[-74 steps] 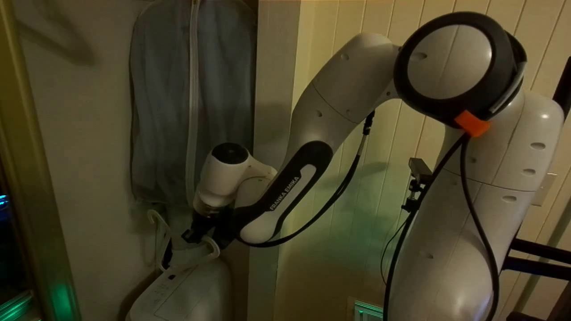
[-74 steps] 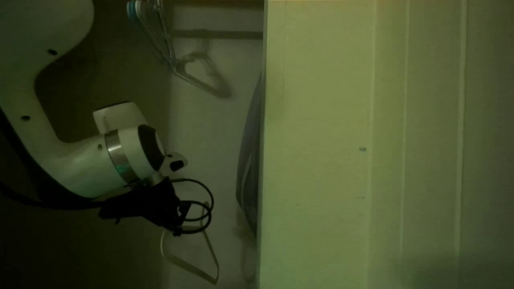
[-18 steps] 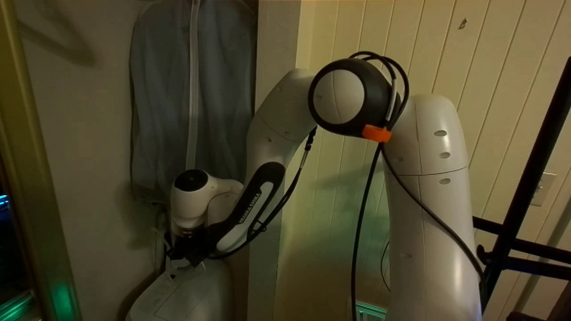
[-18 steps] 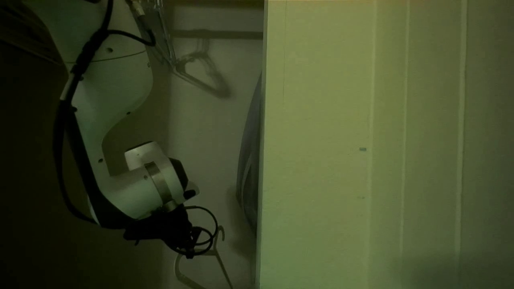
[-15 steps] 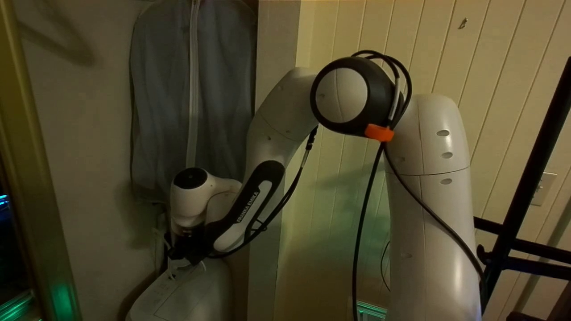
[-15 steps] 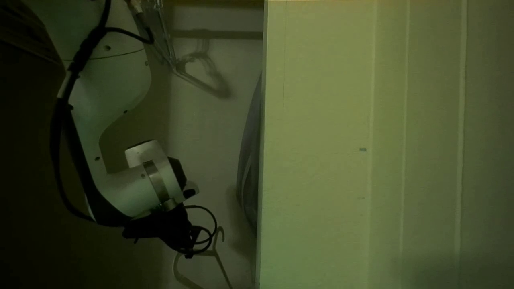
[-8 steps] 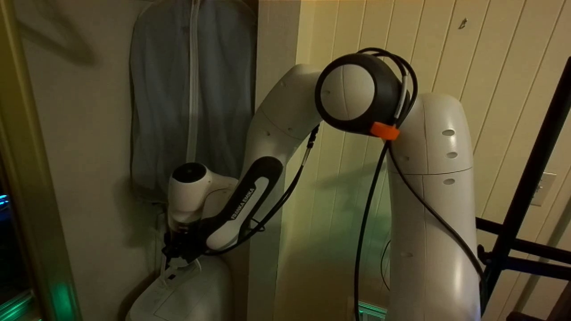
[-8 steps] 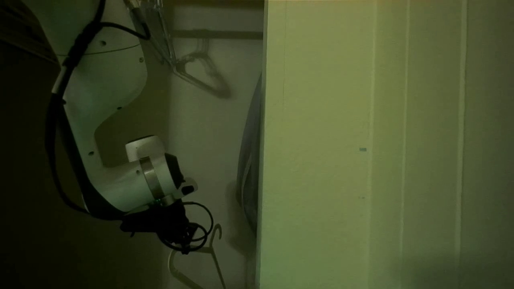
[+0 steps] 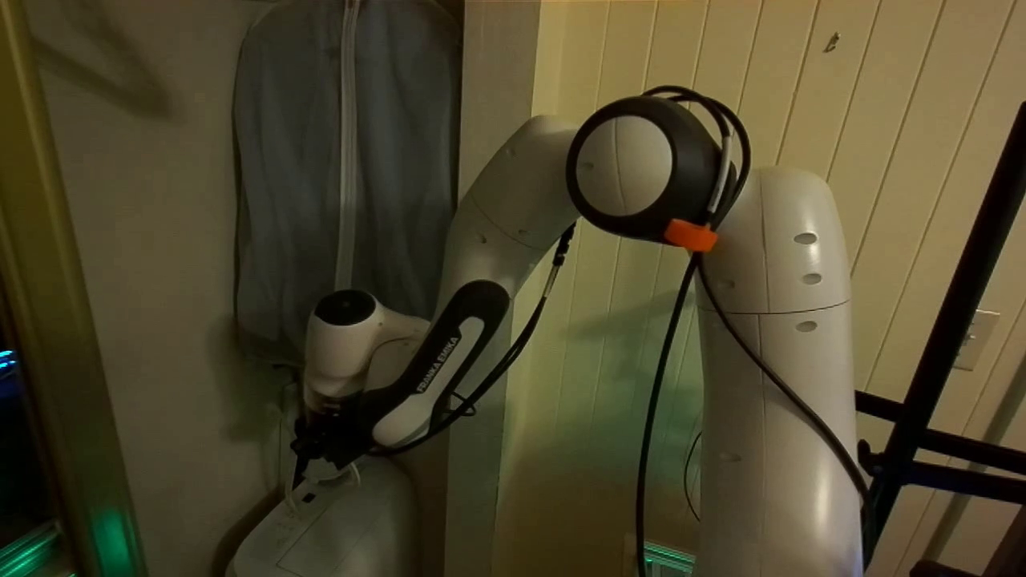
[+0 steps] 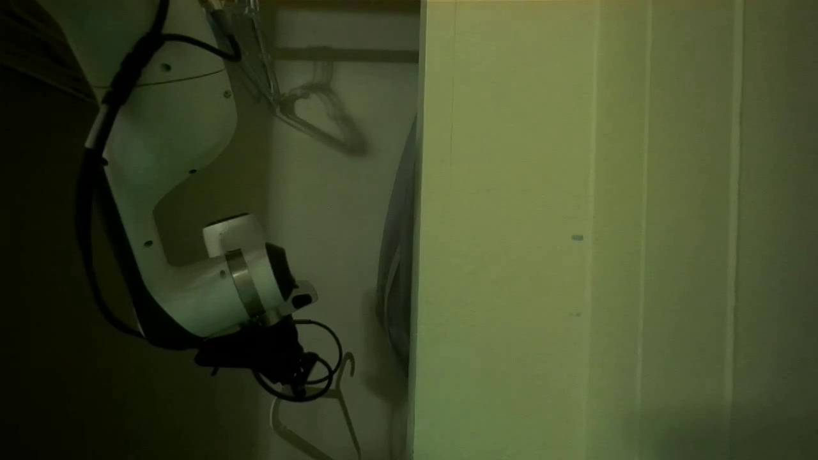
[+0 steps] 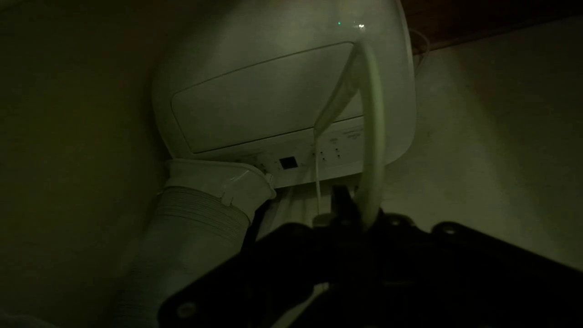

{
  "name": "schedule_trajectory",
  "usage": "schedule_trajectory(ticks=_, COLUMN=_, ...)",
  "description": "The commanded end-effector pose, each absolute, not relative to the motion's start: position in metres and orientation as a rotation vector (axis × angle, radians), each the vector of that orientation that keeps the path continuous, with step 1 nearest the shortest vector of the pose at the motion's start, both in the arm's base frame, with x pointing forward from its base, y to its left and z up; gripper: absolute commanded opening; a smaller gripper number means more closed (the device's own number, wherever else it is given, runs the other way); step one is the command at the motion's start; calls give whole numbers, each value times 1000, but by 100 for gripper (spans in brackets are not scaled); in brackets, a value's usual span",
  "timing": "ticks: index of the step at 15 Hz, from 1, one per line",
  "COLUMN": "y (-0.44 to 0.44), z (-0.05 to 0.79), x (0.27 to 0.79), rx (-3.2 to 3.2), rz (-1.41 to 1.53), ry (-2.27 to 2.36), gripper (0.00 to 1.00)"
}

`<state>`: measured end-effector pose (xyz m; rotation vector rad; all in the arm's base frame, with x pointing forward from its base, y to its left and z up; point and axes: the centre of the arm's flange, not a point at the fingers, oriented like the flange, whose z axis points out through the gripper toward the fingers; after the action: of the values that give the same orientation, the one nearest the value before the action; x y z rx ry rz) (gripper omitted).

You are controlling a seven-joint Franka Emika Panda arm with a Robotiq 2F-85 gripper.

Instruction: Remove one white hanger from the rail then hang it back on the rail.

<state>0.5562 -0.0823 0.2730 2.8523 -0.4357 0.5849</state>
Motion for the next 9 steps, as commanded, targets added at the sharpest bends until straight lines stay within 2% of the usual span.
schedule_trajectory(ticks=1, y=-87, z=273, x=554, rx=2855, rz=605, ry=-456, gripper=1)
schedule_trajectory(ticks=9, y=-90, z=267, x=552, rx=2863, rz=584, ry=-470, gripper=1)
